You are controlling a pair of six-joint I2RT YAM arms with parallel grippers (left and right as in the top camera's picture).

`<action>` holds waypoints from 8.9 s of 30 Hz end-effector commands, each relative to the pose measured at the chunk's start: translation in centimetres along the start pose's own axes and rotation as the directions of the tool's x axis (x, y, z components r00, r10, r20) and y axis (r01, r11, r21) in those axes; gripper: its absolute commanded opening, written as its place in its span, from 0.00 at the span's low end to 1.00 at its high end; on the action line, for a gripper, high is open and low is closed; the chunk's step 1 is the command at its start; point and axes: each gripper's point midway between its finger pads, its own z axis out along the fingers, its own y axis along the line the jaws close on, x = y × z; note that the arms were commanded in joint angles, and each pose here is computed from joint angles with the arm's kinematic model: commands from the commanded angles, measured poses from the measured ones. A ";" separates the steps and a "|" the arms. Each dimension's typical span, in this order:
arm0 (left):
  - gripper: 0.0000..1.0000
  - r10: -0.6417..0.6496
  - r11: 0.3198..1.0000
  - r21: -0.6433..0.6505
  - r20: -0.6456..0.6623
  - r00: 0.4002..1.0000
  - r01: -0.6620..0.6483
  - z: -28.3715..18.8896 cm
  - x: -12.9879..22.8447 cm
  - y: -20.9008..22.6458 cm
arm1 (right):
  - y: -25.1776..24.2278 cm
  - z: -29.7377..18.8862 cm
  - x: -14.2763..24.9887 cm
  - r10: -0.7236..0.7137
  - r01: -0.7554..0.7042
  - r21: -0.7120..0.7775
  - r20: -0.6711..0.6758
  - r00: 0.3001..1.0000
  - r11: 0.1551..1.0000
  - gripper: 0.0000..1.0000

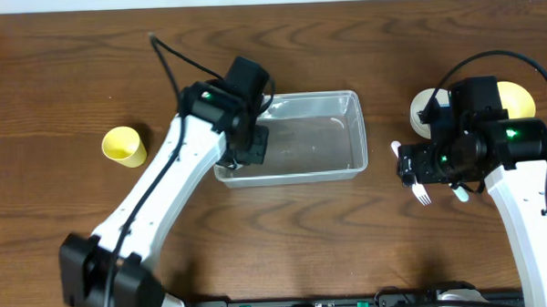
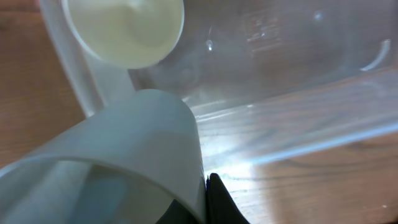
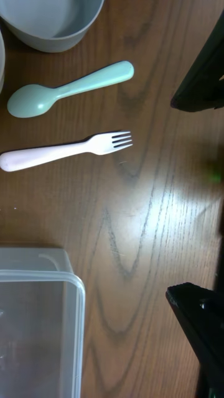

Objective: Pack container

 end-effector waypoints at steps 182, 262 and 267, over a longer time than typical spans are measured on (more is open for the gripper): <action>0.52 0.308 0.946 -0.079 -0.091 0.947 -0.316 10.0 -7.7 -4.0 | -0.2 -0.4 0.0 -0.005 0.005 0.005 0.000 1.000 1.000 0.91; 0.66 -0.381 0.922 0.066 0.318 0.868 0.381 -7.2 4.8 13.2 | -6.5 17.9 -13.1 0.052 0.013 0.228 -0.280 0.958 0.974 0.32; 0.66 -0.381 0.922 0.066 0.318 0.868 0.381 -7.2 4.8 13.2 | -6.5 17.9 -13.1 0.052 0.013 0.228 -0.280 0.958 0.974 0.24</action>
